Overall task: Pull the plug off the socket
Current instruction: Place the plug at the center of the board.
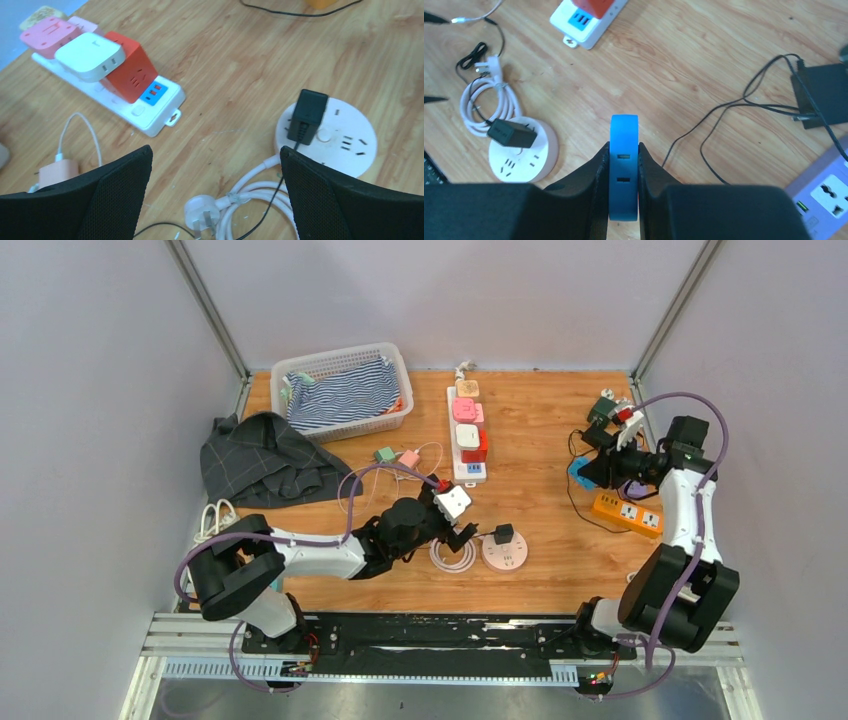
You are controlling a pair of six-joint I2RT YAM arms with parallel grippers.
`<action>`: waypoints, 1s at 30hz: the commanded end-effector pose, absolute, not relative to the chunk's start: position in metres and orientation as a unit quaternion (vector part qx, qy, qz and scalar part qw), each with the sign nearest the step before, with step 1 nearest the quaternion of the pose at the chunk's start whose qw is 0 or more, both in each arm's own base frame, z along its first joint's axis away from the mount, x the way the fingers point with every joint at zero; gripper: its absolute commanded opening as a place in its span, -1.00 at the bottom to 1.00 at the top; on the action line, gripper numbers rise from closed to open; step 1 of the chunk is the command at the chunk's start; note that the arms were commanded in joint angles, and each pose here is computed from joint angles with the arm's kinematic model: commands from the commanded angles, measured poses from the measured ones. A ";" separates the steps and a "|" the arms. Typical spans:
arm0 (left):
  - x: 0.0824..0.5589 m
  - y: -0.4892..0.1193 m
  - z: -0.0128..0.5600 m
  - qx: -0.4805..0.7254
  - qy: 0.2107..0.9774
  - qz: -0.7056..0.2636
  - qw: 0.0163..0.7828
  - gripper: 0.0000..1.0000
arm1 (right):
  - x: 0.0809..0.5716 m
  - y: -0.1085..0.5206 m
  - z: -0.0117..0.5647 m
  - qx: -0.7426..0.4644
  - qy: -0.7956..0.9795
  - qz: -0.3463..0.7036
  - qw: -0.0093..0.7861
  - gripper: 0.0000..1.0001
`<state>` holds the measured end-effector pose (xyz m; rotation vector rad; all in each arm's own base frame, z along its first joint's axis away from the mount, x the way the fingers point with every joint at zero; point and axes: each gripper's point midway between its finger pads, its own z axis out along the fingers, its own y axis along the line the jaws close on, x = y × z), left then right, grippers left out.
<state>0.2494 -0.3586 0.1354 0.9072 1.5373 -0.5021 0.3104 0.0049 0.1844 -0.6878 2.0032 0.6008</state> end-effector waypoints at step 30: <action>0.236 -0.380 0.133 0.382 0.630 -0.291 0.610 1.00 | 0.382 -0.072 0.100 -0.017 0.890 0.235 0.391 -0.87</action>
